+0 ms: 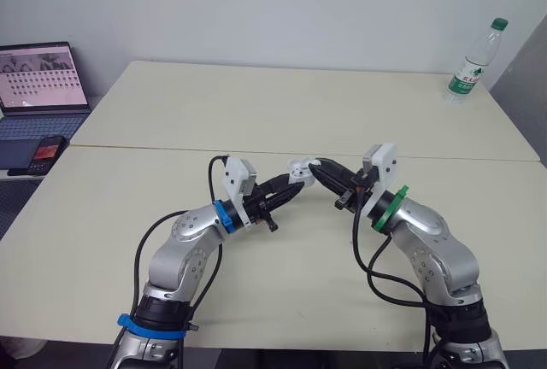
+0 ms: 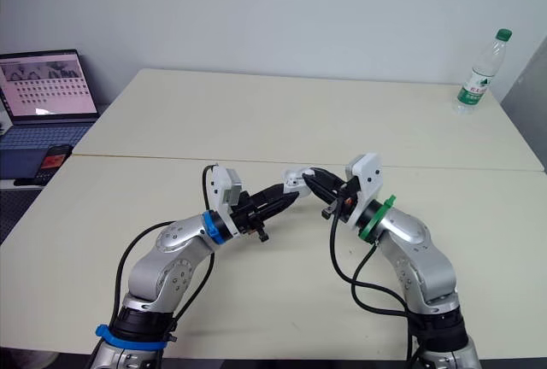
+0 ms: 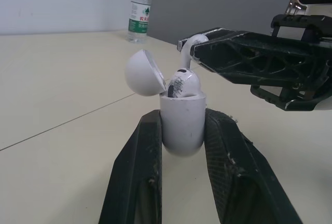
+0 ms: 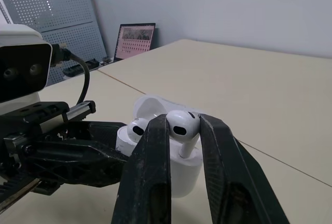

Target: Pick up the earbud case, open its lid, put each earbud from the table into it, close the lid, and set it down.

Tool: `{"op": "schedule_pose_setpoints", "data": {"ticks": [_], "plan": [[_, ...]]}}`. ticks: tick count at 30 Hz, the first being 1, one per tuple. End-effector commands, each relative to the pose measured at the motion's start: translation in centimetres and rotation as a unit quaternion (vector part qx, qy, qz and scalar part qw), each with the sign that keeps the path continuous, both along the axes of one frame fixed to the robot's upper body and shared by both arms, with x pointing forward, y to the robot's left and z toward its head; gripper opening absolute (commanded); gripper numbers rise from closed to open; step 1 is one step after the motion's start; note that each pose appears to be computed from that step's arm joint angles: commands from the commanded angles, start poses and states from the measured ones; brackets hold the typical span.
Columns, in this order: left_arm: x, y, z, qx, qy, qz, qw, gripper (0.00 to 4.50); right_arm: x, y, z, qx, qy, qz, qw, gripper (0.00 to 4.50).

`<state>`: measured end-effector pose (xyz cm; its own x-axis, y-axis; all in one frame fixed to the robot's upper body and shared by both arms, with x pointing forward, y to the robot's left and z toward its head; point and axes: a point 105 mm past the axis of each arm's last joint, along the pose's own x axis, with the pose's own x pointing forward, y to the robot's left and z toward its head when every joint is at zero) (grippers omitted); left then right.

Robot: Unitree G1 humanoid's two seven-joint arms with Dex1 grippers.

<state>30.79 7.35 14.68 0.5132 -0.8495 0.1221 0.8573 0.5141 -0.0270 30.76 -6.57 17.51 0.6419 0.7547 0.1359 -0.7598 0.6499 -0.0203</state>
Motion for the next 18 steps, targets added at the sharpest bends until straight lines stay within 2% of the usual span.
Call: {"op": "schedule_pose_setpoints", "data": {"ticks": [1,9,12,18], "plan": [[-0.5,-0.3,2.5,-0.022,-0.047,-0.013,0.999,0.79,0.0,-0.1,0.6,-0.011,-0.019,-0.005,1.0,0.45],[-0.6,-0.5,2.8,-0.026,-0.052,-0.02,0.998,0.79,0.0,-0.1,0.0,-0.025,-0.01,-0.003,1.0,0.45],[-0.6,-0.6,2.9,-0.027,-0.053,-0.02,0.998,0.79,0.0,-0.3,0.0,-0.021,0.001,-0.006,1.0,1.47],[-0.7,-0.4,2.6,-0.026,-0.043,-0.016,0.999,0.79,-0.8,-0.9,2.5,0.073,0.037,0.028,0.996,3.74]]}}
